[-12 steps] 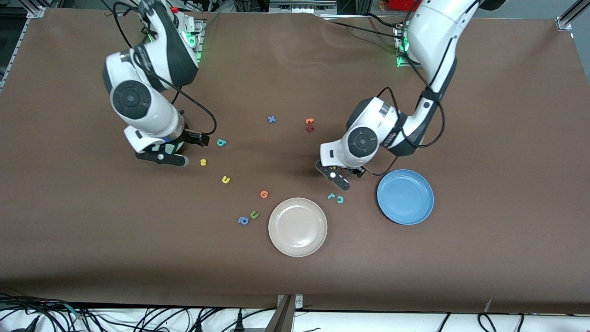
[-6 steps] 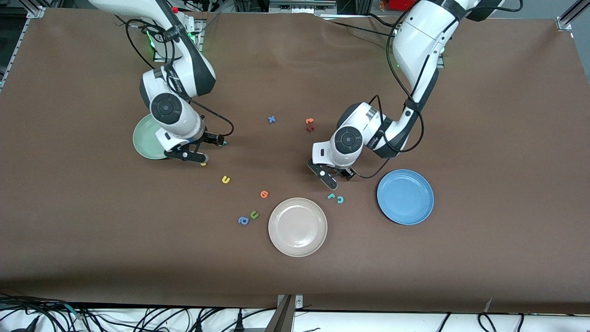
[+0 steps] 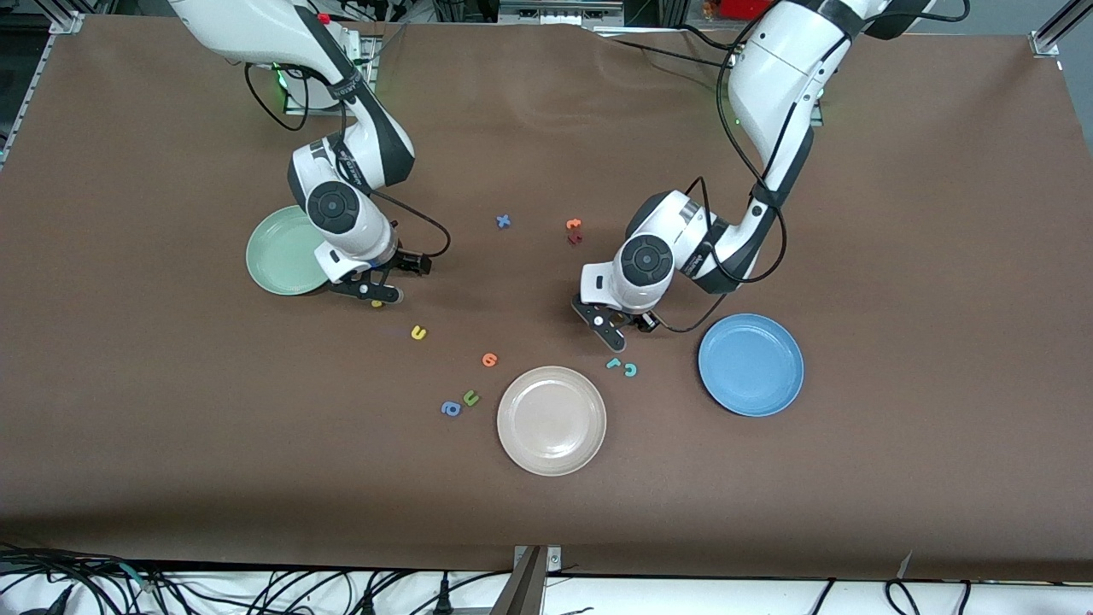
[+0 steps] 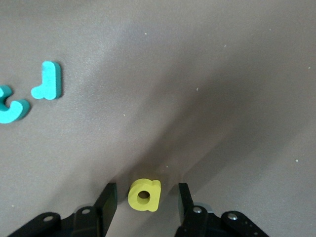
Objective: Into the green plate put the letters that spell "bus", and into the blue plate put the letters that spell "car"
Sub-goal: 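Place yellow 'a' on the blue plate while the right gripper lifts teal letter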
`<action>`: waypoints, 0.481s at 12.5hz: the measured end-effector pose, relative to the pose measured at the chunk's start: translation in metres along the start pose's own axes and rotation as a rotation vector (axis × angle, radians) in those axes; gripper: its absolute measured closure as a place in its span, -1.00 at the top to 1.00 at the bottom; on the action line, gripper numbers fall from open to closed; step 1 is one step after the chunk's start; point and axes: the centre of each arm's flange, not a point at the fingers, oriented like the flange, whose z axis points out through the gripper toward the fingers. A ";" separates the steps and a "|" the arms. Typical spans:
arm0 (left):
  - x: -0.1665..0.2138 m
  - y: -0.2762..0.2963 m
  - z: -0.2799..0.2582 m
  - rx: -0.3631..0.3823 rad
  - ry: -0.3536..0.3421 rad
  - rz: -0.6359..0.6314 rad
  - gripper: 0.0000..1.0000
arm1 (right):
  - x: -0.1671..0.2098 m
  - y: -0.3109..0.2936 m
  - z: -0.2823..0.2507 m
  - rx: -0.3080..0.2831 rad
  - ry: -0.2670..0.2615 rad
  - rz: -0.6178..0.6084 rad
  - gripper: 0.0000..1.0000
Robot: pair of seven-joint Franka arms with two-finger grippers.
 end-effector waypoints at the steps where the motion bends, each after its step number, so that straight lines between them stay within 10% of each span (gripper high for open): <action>1: 0.000 0.000 -0.001 0.002 0.001 0.001 0.00 | -0.002 -0.001 0.003 0.000 -0.002 0.009 0.81; 3: 0.000 0.000 -0.003 0.003 0.002 0.004 -0.44 | -0.005 -0.002 0.006 -0.001 -0.006 0.012 0.65; 6: -0.002 -0.006 -0.011 0.001 -0.018 0.038 -0.44 | -0.007 -0.002 0.011 -0.005 -0.015 0.010 0.30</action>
